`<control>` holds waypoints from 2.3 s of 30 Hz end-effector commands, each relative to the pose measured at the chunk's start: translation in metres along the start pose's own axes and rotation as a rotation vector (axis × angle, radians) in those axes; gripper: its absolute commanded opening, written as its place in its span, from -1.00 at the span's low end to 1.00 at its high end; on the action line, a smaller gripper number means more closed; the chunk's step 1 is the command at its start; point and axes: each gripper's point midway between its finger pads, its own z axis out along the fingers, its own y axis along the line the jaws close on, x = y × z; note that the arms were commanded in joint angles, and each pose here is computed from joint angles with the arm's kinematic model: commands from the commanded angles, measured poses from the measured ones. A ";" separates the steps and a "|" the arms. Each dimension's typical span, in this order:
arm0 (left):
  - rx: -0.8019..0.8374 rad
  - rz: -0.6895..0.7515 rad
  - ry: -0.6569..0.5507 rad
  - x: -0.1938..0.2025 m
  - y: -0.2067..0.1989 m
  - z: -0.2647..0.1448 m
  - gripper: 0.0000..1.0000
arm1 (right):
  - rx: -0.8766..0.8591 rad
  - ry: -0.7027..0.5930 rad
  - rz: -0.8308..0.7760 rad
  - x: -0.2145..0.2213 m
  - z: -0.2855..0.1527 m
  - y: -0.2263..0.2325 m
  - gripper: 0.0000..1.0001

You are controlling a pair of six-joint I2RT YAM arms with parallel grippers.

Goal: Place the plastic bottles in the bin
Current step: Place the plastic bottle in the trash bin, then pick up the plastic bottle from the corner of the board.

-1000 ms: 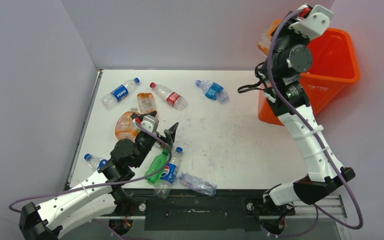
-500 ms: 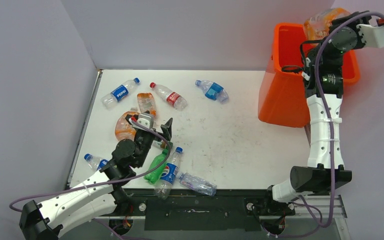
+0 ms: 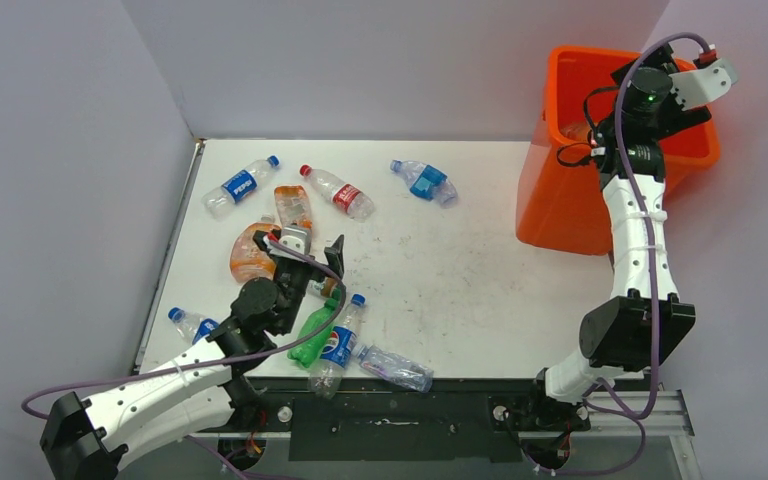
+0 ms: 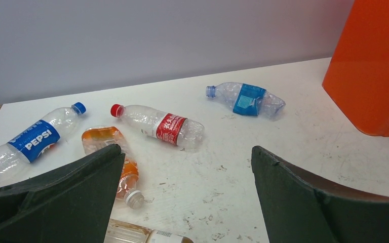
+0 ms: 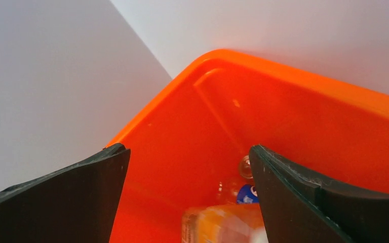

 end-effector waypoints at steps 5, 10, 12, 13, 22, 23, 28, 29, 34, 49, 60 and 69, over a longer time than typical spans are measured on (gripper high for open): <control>0.010 -0.014 -0.031 -0.010 -0.006 0.003 0.92 | -0.319 -0.088 0.156 -0.069 -0.069 0.106 0.95; -0.038 -0.011 -0.040 -0.014 0.005 0.001 0.92 | -0.629 -0.005 0.218 -0.066 -0.175 0.157 0.96; -0.060 -0.007 -0.043 -0.016 0.010 0.000 0.92 | -0.768 0.073 0.225 -0.046 -0.223 0.160 0.95; -0.070 -0.002 -0.045 -0.017 0.012 -0.001 0.92 | -0.850 0.135 0.211 -0.027 -0.249 0.159 0.95; -0.107 0.055 -0.067 -0.024 0.023 -0.006 0.92 | -1.241 0.832 -0.178 0.199 -0.429 0.050 0.90; -0.103 0.063 -0.066 -0.025 0.023 -0.006 0.92 | -1.287 0.906 -0.240 0.217 -0.452 0.034 0.90; -0.058 0.083 -0.052 -0.025 0.015 -0.004 0.92 | -1.417 1.131 -0.560 0.285 -0.533 -0.044 0.92; -0.041 0.090 -0.045 -0.024 0.012 -0.004 0.92 | -1.448 1.139 -0.621 0.291 -0.548 -0.059 0.94; 0.019 0.098 -0.010 -0.020 0.000 0.000 0.92 | -1.553 1.172 -0.745 0.306 -0.589 -0.107 0.99; 0.030 0.138 0.021 -0.012 -0.004 0.002 0.92 | -1.501 0.974 -1.038 0.354 -0.600 -0.113 1.00; 0.043 0.151 0.030 -0.010 -0.006 0.003 0.93 | -1.486 1.003 -1.150 0.392 -0.603 -0.125 0.85; 0.019 0.185 0.048 -0.002 -0.003 0.005 0.92 | -1.507 1.005 -1.010 0.382 -0.605 -0.112 -0.23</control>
